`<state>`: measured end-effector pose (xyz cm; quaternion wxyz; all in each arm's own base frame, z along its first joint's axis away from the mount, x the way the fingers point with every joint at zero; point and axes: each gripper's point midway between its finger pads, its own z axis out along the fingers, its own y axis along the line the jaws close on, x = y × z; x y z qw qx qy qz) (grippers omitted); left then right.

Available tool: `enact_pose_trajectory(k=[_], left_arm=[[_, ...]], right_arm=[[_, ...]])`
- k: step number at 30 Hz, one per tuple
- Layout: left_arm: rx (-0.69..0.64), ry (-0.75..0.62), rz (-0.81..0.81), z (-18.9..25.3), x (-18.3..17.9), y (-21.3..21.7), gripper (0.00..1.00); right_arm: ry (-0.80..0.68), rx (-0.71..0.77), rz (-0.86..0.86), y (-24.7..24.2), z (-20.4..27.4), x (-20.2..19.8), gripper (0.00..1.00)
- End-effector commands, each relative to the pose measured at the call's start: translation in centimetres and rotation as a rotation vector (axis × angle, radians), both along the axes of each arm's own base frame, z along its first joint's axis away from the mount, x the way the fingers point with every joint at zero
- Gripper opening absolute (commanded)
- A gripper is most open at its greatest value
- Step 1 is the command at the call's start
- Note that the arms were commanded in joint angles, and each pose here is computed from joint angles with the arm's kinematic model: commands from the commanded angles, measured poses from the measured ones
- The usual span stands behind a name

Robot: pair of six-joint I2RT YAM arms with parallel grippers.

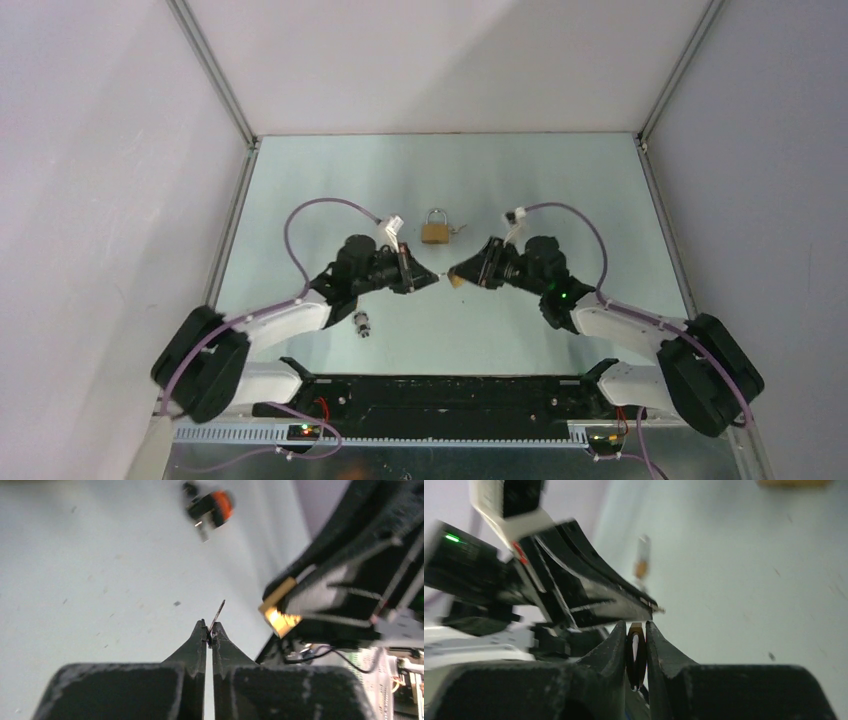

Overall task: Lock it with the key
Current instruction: Place the key at the center of the board, then place the lock at the center of the board.

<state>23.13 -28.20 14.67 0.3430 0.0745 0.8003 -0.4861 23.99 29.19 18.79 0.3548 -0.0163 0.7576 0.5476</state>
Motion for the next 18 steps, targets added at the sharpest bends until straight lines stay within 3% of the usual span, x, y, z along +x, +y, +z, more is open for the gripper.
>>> enact_pose_trajectory(k=[1, 5, 12, 18], left_arm=[[0.123, -0.018, 0.095, -2.8, 2.7, -0.7, 0.0], [0.151, 0.002, 0.081, -4.3, 3.0, -1.9, 0.0], [0.164, 0.096, 0.068, -7.0, 2.0, -2.4, 0.11], [0.194, 0.192, 0.085, -9.9, 1.4, -2.1, 0.13]], right_arm=[[0.052, -0.198, -0.009, -0.4, -6.8, -0.9, 0.0], [0.121, -0.251, 0.039, 0.1, -10.2, -2.2, 0.01], [0.168, -0.31, 0.023, 1.3, -13.9, -2.4, 0.04], [0.161, -0.343, 0.004, 2.7, -15.0, -1.5, 0.07]])
